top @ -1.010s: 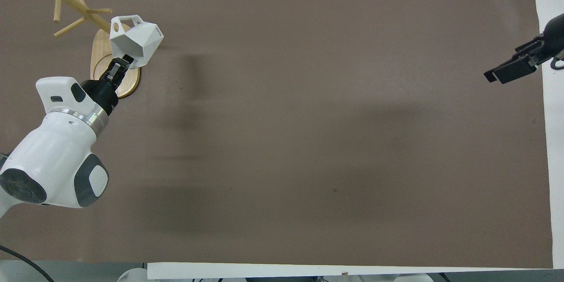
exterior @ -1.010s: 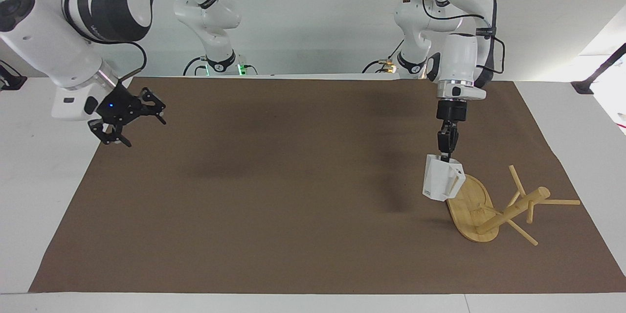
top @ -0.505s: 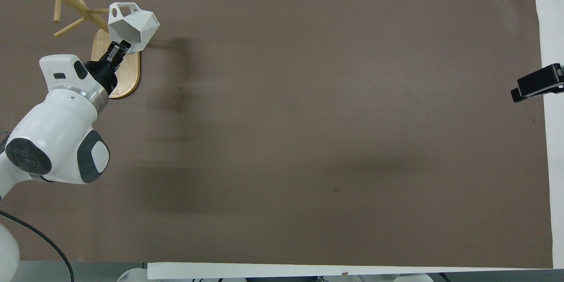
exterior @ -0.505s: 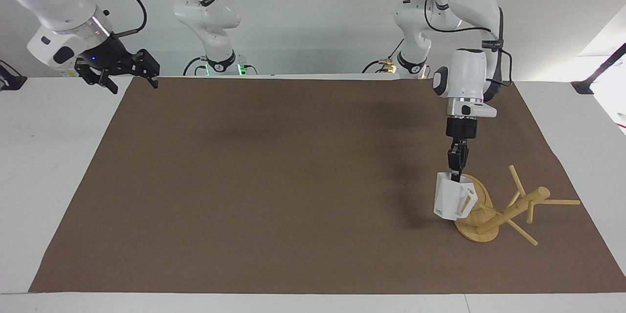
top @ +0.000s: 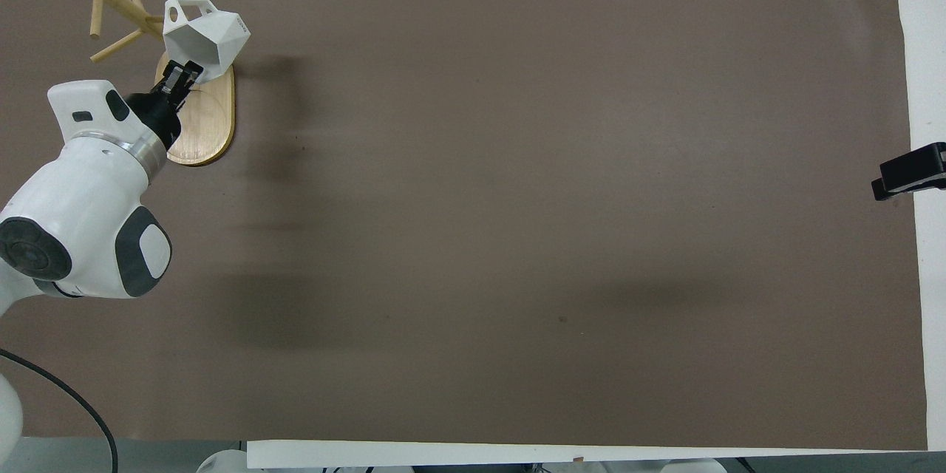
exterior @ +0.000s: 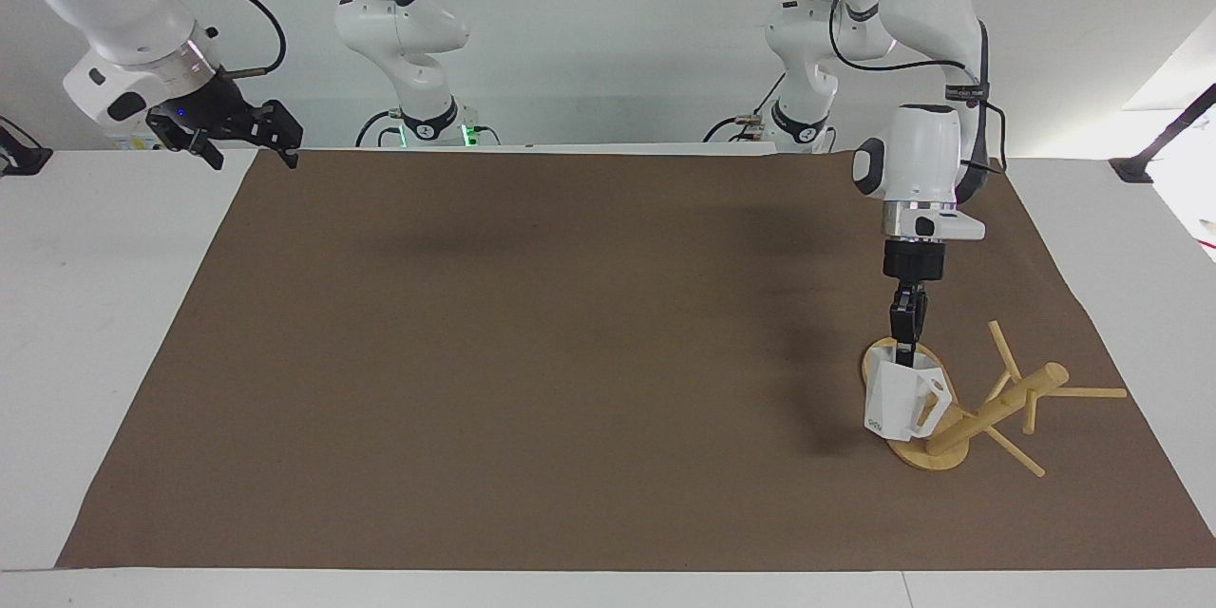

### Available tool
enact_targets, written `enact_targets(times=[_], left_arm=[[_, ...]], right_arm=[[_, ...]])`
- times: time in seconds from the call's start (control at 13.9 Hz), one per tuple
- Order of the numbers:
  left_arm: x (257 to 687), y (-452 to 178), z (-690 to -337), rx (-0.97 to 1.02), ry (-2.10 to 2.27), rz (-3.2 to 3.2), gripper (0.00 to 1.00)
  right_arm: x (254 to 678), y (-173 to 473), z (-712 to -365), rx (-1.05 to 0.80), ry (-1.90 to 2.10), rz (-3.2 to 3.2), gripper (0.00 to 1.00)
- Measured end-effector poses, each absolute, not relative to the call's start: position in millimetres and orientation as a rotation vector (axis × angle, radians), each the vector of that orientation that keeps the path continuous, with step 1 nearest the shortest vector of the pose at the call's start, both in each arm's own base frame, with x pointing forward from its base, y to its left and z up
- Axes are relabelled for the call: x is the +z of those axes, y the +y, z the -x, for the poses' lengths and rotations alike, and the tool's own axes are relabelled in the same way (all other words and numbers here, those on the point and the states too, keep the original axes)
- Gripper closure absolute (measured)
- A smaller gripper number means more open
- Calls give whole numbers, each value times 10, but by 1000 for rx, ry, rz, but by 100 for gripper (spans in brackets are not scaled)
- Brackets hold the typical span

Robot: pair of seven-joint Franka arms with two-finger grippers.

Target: Hang cup on rack

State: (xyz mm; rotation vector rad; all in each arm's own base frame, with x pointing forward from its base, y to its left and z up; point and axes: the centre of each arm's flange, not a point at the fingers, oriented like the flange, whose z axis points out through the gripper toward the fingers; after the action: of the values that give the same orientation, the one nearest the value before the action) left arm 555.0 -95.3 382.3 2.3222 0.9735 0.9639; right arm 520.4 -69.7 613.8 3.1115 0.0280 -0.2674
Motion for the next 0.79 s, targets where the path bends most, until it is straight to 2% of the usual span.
enact_targets(times=[0.29,0.51,0.72,0.79], left_arm=[[3782,-934,-5552,925,1021,-2324,93],[3772,-860,-5566,917,1054,-2320,65],[3740,-834,-5591,872,1086,-2351,61],[3744,-829,-5601,863,1096,-2352,51]], right_arm=[[6118,-701,-5201,-275,20,-3110,0],[6084,-728,-5195,-287,12,-3111,0],[6058,-732,-5191,-296,10,-3111,0],[6058,-722,-5193,-296,13,-3110,0]])
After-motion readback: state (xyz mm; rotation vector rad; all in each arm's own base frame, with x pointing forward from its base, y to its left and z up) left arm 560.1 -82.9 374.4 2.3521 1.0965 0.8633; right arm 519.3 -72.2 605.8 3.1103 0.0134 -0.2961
